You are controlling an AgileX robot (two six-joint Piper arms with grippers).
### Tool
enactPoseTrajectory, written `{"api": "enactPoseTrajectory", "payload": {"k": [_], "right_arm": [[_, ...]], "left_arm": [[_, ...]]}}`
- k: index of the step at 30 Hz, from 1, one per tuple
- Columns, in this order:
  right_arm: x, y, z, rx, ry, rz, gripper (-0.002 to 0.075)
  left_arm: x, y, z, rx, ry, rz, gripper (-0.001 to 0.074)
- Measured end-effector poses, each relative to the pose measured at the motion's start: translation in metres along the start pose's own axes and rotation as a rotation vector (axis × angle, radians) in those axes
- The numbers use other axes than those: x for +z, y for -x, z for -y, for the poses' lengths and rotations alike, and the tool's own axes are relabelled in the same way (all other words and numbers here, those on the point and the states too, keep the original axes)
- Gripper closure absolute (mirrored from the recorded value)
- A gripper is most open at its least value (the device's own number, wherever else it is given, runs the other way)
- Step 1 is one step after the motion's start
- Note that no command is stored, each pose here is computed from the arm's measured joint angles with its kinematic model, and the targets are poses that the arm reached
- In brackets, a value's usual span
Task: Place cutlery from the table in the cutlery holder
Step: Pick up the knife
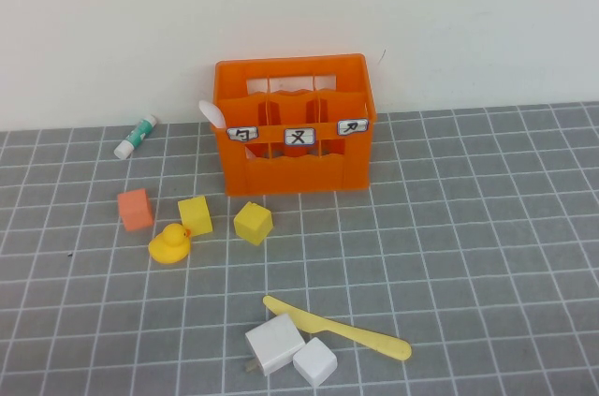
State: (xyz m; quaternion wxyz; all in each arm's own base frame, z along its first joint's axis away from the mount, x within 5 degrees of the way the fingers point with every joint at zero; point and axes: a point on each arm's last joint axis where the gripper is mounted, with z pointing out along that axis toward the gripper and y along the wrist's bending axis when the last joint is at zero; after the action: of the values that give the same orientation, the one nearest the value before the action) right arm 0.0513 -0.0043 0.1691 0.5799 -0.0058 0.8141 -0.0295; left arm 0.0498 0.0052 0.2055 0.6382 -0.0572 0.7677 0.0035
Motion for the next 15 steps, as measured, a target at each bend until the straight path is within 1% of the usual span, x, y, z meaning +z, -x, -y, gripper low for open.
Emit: {"api": "enactPoseTrajectory", "payload": {"k": [3,6,15], "right_arm": [[0.0,0.0,0.0,0.0,0.0,0.0,0.0729],[0.0,0.0,0.0,0.0,0.0,0.0,0.0729],[0.0,0.0,0.0,0.0,0.0,0.0,0.0729]], "left_arm": [[0.005,-0.017,-0.001,-0.074,0.015,-0.054,0.0736],[0.008,-0.03,-0.001,-0.095,0.019,-0.094,0.0736],[0.008,-0.031,-0.001,-0.116,0.017,-0.105,0.0736]]}}
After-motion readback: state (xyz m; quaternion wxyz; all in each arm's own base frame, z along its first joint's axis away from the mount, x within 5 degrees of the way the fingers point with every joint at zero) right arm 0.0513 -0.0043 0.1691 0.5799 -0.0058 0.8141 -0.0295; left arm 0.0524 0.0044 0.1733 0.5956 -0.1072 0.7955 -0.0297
